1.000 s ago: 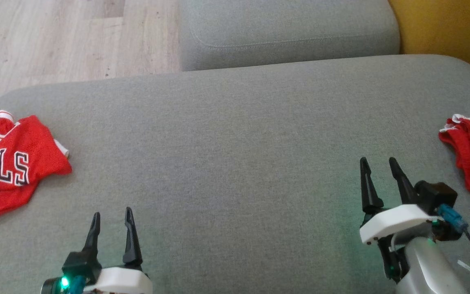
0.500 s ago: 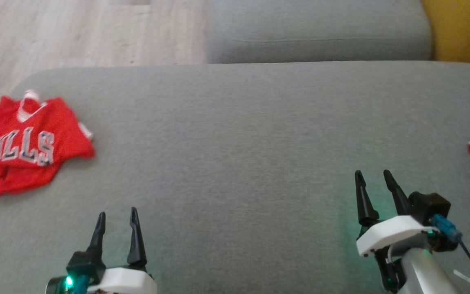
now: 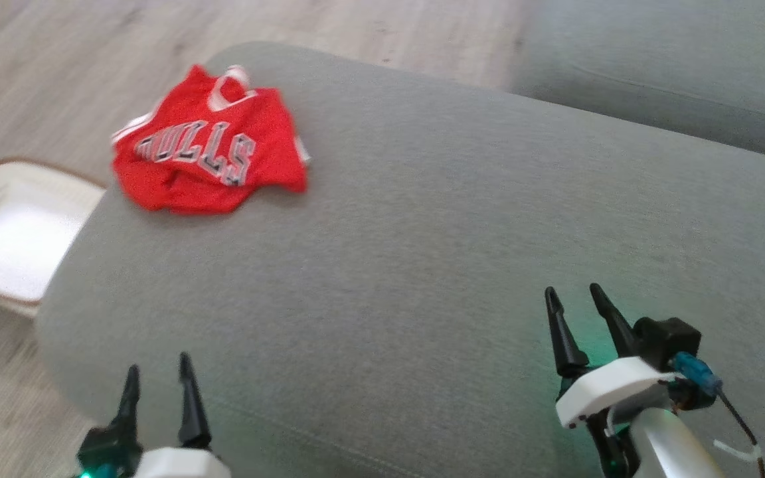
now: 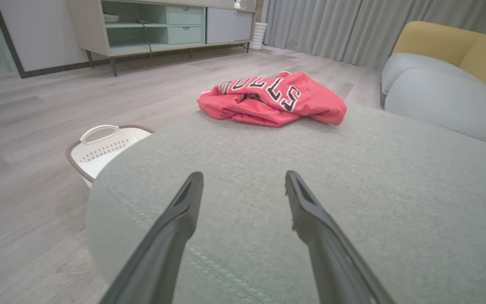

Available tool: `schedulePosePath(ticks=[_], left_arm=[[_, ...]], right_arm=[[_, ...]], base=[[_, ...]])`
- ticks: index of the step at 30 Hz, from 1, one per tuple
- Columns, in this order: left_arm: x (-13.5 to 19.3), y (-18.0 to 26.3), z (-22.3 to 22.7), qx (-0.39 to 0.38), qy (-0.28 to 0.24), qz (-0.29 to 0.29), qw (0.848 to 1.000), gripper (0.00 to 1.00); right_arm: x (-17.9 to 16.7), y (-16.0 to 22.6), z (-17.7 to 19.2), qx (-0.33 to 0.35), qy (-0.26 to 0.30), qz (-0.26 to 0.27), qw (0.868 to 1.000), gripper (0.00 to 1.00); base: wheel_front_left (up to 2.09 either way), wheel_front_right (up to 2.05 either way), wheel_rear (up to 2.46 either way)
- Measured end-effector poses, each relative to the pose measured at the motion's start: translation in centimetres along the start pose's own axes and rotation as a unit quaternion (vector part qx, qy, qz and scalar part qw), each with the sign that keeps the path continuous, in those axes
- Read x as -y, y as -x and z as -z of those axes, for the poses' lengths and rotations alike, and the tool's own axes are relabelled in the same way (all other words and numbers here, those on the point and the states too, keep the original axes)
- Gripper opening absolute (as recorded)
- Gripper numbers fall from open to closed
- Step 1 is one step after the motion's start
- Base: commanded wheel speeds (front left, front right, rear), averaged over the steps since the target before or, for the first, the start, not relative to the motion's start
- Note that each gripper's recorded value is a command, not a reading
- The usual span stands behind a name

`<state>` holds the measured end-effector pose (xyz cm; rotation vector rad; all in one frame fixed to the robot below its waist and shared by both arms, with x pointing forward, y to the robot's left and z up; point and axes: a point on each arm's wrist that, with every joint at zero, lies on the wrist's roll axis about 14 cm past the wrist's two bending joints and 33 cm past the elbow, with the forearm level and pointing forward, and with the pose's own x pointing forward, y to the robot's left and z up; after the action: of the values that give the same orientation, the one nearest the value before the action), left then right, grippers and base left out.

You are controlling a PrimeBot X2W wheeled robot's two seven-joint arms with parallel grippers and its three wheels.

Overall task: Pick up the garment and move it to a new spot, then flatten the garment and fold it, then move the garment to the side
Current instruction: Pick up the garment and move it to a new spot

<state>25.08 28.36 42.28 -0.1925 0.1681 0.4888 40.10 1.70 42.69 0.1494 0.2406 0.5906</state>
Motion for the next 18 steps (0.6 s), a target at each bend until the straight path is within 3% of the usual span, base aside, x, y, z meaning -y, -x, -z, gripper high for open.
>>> schedulePosePath(ticks=[5, 9, 14, 18], left_arm=[[-4.7, 2.3, 1.3, -0.017, 0.016, -0.078, 0.997, 1.0], [-5.5, 2.3, 1.6, -0.027, 0.014, -0.093, 0.995, 1.0], [-5.7, -1.6, -1.9, 0.015, 0.013, -0.088, 0.996, 1.0], [-3.8, -6.8, -6.5, 0.069, -0.001, -0.05, 0.996, 1.0]], right_arm=[[-3.2, -1.5, 1.2, -0.019, 0.004, -0.052, 0.998, 1.0], [-3.4, -1.9, 2.4, -0.034, 0.001, -0.061, 0.998, 1.0], [-2.5, -2.5, 3.0, -0.038, 0.003, -0.055, 0.998, 1.0], [-1.6, -4.1, 2.0, -0.017, 0.008, -0.054, 0.998, 1.0]], base=[[0.0, 0.0, 0.0], [0.0, 0.0, 0.0], [0.0, 0.0, 0.0], [0.0, 0.0, 0.0]])
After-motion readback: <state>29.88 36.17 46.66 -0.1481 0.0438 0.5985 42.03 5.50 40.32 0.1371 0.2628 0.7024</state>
